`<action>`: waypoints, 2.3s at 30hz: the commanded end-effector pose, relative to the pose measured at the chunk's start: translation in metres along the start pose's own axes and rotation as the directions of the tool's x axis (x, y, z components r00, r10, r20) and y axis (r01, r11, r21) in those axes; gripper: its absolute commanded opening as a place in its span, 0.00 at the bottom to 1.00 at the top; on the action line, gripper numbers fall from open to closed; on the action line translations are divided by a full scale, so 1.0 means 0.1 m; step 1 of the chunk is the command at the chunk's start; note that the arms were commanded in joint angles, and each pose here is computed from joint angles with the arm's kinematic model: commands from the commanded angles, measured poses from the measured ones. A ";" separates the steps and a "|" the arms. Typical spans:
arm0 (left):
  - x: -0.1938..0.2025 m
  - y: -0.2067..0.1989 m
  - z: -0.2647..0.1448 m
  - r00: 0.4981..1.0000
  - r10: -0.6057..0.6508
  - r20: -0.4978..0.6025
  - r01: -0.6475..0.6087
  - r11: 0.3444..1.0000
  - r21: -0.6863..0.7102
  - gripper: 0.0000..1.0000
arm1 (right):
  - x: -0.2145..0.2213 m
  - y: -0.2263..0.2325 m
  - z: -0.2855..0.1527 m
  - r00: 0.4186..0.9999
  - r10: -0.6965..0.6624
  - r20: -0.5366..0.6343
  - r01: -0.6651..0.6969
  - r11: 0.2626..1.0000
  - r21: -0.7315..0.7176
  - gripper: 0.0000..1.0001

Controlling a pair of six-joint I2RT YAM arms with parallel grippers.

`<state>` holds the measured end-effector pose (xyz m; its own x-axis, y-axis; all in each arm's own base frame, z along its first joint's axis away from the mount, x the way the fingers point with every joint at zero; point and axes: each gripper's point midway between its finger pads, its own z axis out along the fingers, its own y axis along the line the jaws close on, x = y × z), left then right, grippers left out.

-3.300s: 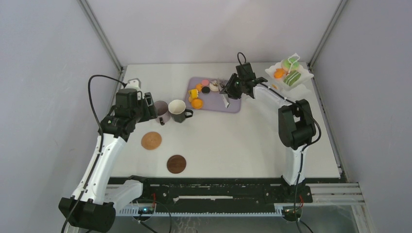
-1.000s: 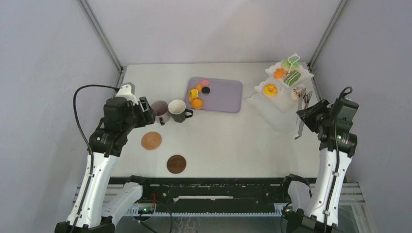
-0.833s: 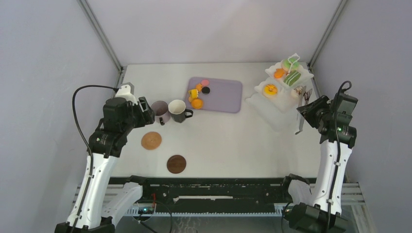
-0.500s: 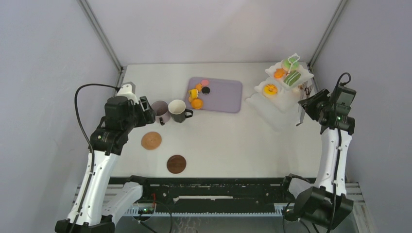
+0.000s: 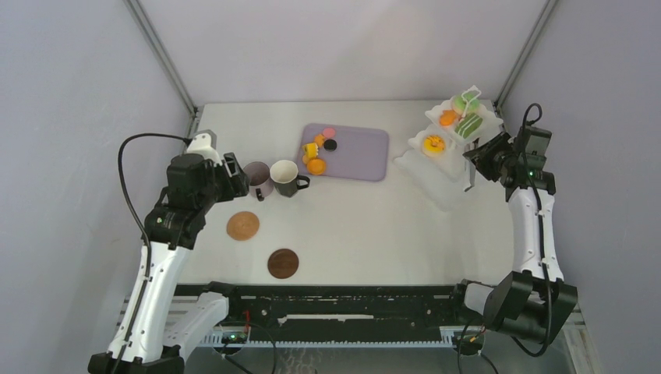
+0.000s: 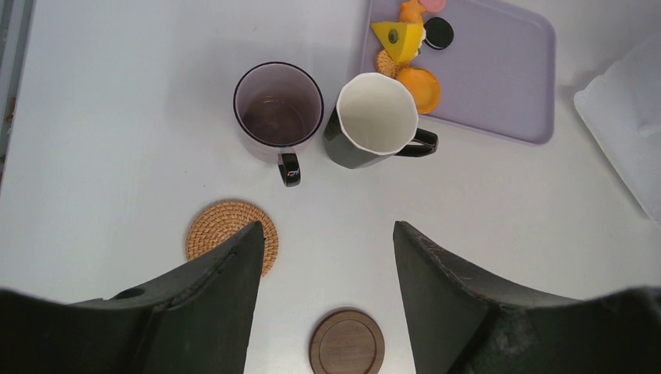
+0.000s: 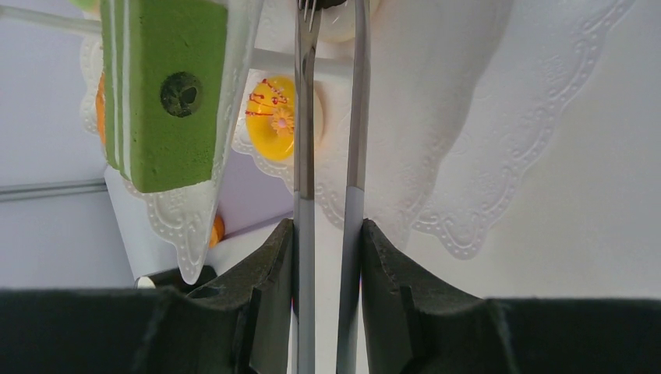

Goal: Serve the afternoon tea

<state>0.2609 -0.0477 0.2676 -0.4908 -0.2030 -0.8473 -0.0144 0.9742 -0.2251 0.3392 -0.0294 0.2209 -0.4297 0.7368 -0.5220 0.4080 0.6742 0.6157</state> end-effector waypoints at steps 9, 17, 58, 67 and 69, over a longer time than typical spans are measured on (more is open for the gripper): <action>-0.07 -0.01 0.06 1.000 -0.005 0.031 0.005 1.000 0.003 0.67 | -0.09 0.26 0.06 0.999 -0.035 0.033 0.037 0.995 -0.090 0.29; -0.08 -0.02 0.04 0.999 -0.007 0.036 0.007 1.000 0.010 0.67 | -0.13 0.21 -0.12 0.996 -0.043 0.078 0.047 0.997 -0.058 0.49; -0.14 -0.11 0.01 0.999 -0.003 0.043 0.001 0.998 0.058 0.67 | 0.96 0.23 -1.45 0.980 -0.198 0.024 0.197 0.948 -0.251 0.00; -0.16 -0.14 0.02 0.999 -0.024 0.035 0.022 0.998 0.064 0.67 | 1.49 0.56 -1.58 0.909 -0.402 -0.110 0.294 0.807 -0.513 0.00; -0.17 -0.15 0.01 0.999 -0.031 0.038 0.028 0.997 0.068 0.67 | 1.60 0.71 -1.55 0.886 -0.445 -0.133 0.303 0.771 -0.560 0.00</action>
<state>0.2656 -0.0554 0.2661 -0.5033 -0.2075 -0.8388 0.0126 0.9689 -0.2473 0.1679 0.0976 0.2573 -0.6541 0.4486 -0.6090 -0.0885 0.7542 0.6506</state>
